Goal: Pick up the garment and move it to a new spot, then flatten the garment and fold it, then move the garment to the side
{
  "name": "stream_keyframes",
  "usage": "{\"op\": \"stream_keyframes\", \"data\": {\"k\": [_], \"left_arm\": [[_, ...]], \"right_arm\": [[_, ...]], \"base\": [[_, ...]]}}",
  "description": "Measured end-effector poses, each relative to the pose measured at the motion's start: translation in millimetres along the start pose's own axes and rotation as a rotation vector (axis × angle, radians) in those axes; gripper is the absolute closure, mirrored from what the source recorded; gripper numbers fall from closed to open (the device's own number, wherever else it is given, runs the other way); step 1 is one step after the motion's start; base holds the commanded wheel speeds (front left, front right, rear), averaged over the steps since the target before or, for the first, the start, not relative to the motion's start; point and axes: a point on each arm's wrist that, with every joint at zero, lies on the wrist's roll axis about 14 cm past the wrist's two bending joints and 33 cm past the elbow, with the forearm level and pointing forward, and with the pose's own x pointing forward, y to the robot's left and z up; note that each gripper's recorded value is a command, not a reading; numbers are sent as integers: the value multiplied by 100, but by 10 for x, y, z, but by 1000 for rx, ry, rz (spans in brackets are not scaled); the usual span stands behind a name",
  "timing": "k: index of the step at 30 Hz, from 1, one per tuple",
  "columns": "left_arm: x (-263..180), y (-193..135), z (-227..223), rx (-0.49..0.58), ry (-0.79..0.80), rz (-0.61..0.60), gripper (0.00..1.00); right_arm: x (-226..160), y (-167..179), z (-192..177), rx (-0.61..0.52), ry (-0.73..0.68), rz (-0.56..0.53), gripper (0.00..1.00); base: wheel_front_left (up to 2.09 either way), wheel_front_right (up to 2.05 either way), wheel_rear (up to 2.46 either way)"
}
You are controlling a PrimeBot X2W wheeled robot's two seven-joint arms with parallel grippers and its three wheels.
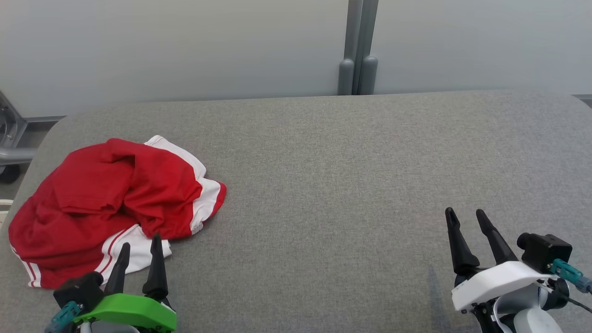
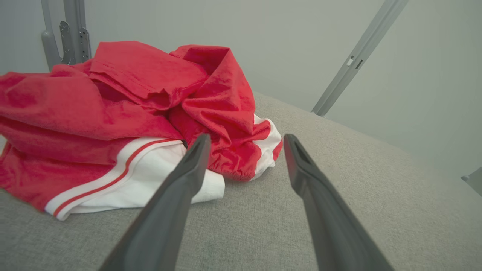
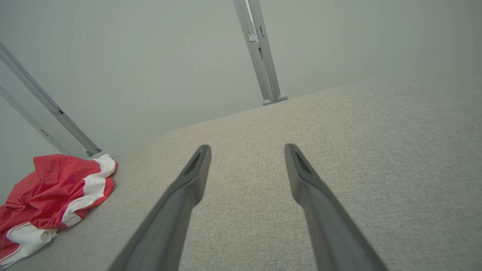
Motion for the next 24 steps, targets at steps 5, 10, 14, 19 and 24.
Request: {"op": "stream_keyframes", "data": {"k": [5, 10, 14, 19, 24], "left_arm": [[-19, 53, -25, 48, 11, 6, 0], [-33, 84, -65, 90, 25, 7, 0], [-38, 96, -81, 118, 31, 6, 0], [-47, 103, -98, 155, 35, 3, 0], [-58, 108, -121, 183, 43, -1, 0]], "right_arm": [[-12, -6, -9, -52, -4, 3, 0], [-20, -42, -1, -106, -10, 1, 0], [-32, -58, 9, -141, -17, 2, 0], [-71, -73, -18, -186, -14, 4, 0], [-84, -69, -8, -225, -22, 9, 0]], "base": [[0, 0, 0], [0, 0, 0], [0, 0, 0], [0, 0, 0], [0, 0, 0]]}}
